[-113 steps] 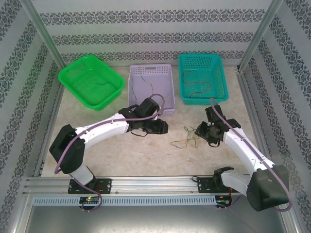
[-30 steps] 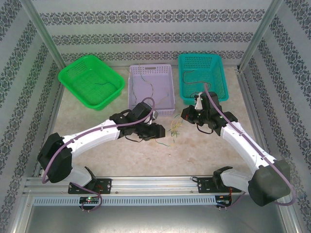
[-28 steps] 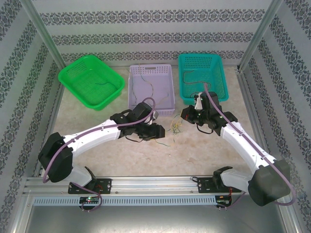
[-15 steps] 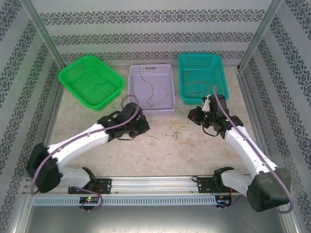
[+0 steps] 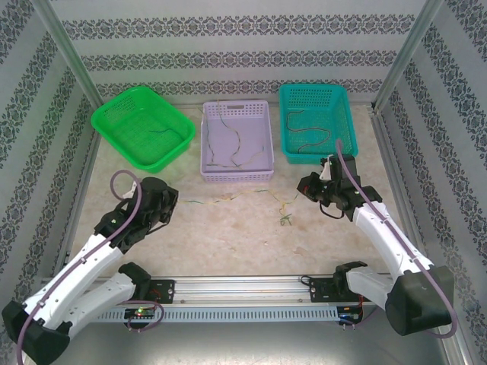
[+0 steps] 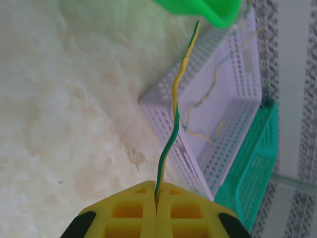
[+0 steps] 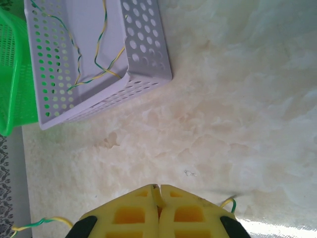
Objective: Untangle the cables
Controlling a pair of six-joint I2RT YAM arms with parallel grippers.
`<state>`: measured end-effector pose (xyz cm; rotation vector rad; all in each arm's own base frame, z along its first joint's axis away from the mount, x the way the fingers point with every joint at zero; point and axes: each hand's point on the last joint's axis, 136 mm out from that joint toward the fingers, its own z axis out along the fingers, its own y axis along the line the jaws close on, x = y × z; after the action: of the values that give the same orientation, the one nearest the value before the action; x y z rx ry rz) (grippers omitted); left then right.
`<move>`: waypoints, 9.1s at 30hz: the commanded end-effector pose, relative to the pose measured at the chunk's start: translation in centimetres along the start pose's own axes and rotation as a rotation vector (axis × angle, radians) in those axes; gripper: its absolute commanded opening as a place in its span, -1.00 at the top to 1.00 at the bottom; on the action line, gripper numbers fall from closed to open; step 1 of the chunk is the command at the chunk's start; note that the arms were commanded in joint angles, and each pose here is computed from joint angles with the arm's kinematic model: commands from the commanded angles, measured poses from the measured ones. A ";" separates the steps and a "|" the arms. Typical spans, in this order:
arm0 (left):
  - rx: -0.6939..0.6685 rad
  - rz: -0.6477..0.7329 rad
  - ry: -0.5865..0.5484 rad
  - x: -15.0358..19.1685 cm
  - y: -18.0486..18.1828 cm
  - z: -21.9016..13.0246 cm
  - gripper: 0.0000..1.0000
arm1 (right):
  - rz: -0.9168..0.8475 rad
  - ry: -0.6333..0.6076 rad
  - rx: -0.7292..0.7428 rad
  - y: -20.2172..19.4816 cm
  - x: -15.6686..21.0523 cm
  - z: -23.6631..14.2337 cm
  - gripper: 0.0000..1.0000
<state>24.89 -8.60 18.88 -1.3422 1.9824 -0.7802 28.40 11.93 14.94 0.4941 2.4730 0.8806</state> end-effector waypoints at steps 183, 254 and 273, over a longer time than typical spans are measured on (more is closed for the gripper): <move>-0.268 0.750 0.238 0.8 -0.9 7.6 0.38 | -0.558 -0.115 0.307 8.4 -7.6 -13.0 1.00; -0.270 0.096 0.311 6.9 -4.6 1.9 -0.63 | -0.224 -0.477 0.044 16.1 -15.5 -19.4 1.00; 0.000 -0.195 0.277 10.8 -11.0 6.7 0.34 | -0.087 -0.412 -0.029 14.7 -14.3 -15.9 1.00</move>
<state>30.21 -24.38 19.89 -1.5502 2.1965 -1.0656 35.18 7.98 39.02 0.4853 2.1296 0.6444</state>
